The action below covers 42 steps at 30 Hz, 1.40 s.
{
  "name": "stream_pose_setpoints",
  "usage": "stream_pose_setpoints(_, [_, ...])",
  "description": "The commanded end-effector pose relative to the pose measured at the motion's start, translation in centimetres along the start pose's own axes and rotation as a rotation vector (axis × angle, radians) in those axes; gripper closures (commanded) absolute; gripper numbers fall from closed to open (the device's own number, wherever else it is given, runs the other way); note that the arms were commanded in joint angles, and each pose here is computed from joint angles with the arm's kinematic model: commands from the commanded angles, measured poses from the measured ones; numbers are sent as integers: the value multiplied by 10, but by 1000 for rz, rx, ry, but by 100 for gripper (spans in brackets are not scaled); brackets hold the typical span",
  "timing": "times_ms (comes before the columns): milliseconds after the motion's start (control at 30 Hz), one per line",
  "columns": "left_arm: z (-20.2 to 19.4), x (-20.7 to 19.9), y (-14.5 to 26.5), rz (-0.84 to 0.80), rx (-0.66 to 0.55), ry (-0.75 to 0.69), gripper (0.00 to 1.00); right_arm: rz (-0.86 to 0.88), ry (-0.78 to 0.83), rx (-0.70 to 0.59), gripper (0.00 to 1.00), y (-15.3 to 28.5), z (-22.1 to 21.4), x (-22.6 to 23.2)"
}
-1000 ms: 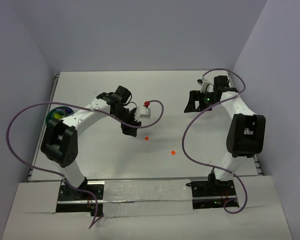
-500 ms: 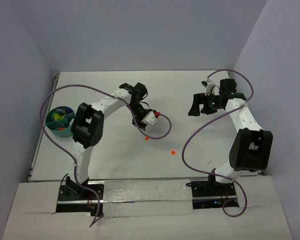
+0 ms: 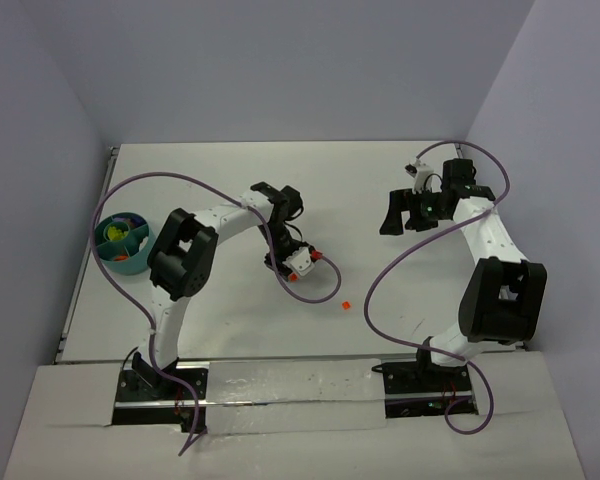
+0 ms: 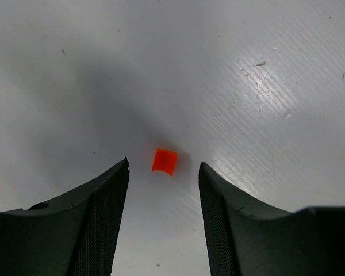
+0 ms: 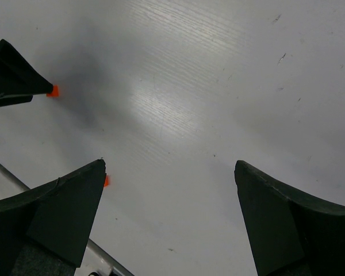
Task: Sort the legos into containers by color
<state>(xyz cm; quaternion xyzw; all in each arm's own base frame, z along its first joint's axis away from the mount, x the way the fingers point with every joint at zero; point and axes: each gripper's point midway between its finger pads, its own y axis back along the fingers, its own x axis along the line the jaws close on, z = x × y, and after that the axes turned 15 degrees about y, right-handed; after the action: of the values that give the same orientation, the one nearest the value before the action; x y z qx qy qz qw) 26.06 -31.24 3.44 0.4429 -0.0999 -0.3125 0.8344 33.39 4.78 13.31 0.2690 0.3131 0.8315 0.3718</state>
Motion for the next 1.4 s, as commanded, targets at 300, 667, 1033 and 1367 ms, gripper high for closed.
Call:
stream_pose_setpoints(300, [-7, 11, -10, 21, 12, 14, 44, -8, 21, -16, 0, 6, 8, -3])
stream_pose_setpoints(667, [-10, 6, -21, 5, 19, -2, 53, -6, 22, -8, 0, 4, 7, -5])
stream_pose_setpoints(1033, [-8, -8, -1, 91, -9, 76, 91, 3, 39, -5, 0, 6, 11, -5])
stream_pose_setpoints(1367, [12, -53, 204, 620, -283, 689, 100, 45, 157, -20, 0, -14, 32, 22])
